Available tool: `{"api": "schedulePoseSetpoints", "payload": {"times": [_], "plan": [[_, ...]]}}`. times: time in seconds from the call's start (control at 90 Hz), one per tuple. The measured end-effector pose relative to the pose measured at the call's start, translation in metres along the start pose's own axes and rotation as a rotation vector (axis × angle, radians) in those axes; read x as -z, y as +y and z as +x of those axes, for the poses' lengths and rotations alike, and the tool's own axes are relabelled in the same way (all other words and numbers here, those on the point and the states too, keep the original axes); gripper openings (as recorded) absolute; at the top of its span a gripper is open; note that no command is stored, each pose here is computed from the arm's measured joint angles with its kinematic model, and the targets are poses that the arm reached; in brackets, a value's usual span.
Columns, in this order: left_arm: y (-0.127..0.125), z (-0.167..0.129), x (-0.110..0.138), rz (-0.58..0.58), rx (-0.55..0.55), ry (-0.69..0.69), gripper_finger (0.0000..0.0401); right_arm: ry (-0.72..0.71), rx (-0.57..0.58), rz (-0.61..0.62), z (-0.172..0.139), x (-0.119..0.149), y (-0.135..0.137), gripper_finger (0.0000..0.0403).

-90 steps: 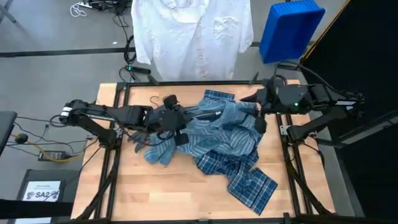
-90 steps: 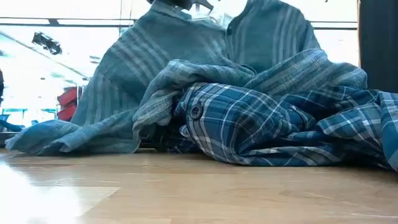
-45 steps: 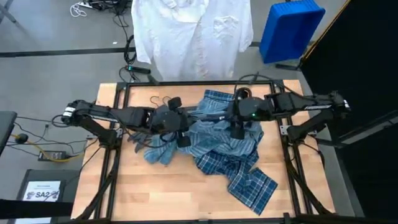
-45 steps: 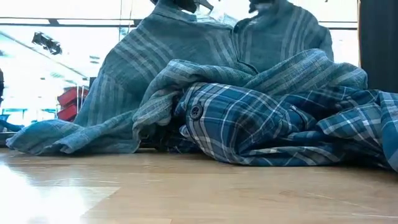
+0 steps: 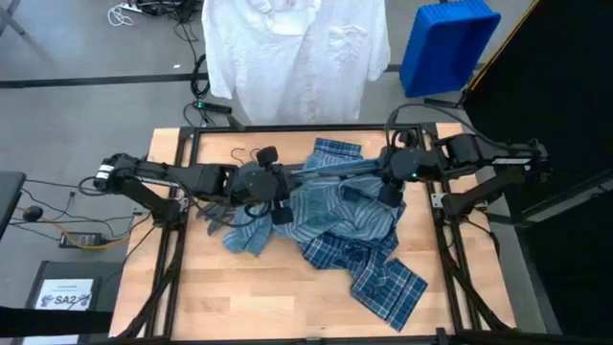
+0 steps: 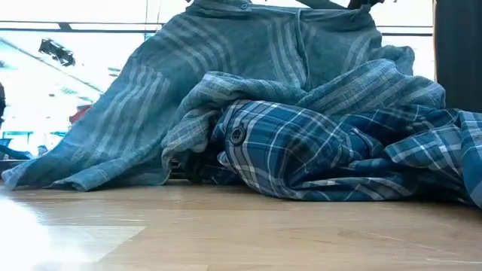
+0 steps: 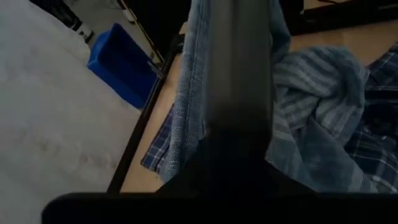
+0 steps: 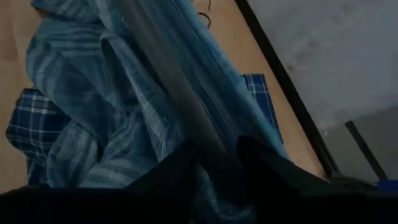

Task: Hang clothes
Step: Remove the black hanger from the green shirt

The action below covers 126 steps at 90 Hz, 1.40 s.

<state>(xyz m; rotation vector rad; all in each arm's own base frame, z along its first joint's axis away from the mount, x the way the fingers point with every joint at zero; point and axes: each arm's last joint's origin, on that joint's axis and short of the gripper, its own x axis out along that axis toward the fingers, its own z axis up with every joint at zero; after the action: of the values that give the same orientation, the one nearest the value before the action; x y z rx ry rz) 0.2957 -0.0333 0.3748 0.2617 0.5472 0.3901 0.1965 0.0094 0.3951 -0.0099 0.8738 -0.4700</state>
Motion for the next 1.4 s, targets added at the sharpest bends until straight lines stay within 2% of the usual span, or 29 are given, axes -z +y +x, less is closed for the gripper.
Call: {"api": "schedulePoseSetpoints", "payload": {"times": [0.333,0.833,1.067,1.4], "plan": [[0.010,-0.030,-0.003,-0.007,-0.020,-0.053,0.0014,-0.001,0.001,0.008,-0.001,0.000,0.000,0.0102],[-0.005,-0.044,-0.007,0.042,0.010,-0.111,0.0014,0.010,0.003,0.001,0.000,0.001,0.000,0.0101],[-0.002,-0.070,-0.005,0.047,0.005,-0.140,0.0014,-0.030,-0.023,0.021,0.000,-0.004,0.002,0.0100],[-0.016,-0.056,-0.003,0.047,0.005,-0.099,0.0014,-0.132,-0.092,-0.098,-0.010,-0.006,0.008,0.0103]]}}
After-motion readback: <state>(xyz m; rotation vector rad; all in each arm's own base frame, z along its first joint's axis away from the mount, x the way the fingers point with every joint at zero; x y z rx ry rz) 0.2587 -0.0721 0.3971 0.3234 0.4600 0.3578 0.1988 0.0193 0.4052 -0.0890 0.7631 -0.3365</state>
